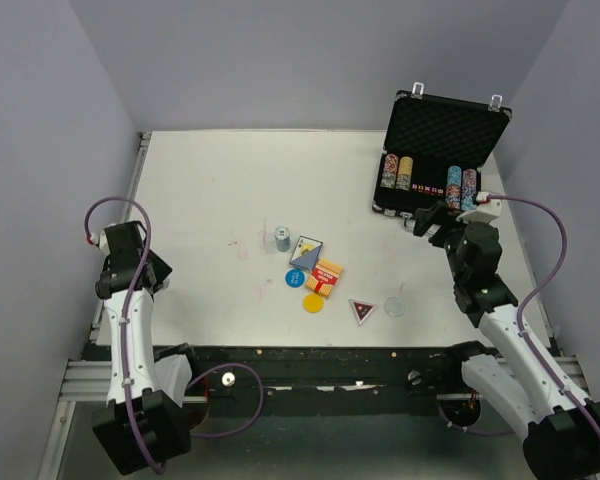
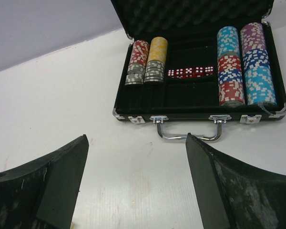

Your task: Pack up texas hold em set

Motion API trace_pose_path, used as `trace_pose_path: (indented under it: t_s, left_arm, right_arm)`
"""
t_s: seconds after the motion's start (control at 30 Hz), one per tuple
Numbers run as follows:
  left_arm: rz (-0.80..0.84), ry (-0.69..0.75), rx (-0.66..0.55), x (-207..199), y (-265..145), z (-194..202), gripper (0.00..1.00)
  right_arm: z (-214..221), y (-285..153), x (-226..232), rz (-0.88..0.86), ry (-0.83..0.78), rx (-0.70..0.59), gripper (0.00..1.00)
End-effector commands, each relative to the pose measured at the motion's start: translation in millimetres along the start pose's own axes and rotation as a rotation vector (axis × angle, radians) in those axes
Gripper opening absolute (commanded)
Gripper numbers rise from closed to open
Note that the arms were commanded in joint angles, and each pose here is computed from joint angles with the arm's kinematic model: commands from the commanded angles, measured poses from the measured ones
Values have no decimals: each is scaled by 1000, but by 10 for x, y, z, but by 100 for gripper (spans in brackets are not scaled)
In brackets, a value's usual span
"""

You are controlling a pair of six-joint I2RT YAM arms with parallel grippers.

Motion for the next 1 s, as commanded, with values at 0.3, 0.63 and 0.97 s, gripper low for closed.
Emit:
trace_pose_path:
  t_s: [0.3, 0.63, 0.97]
  left_arm:
    - [749, 632, -140, -1238, -933, -514, 0]
    - [1324, 890, -77, -2019, -1431, -307, 0]
    - [1797, 873, 104, -2116, -1478, 164, 0]
  right_arm:
    - [-21, 22, 699, -518, 11, 277, 81]
    - [174, -293, 1464, -884, -151, 496, 84]
    - [487, -649, 1949, -1110, -274, 704, 83]
Point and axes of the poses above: each gripper's point midway between its finger pads, its own y axis out along the fingers, its own x axis along the line the jaws close on, z = x × y, the point moved 8 cm from there along -y, back along the fingers, and after that the axes turned 13 degrees about y, right-handed, at the moved point
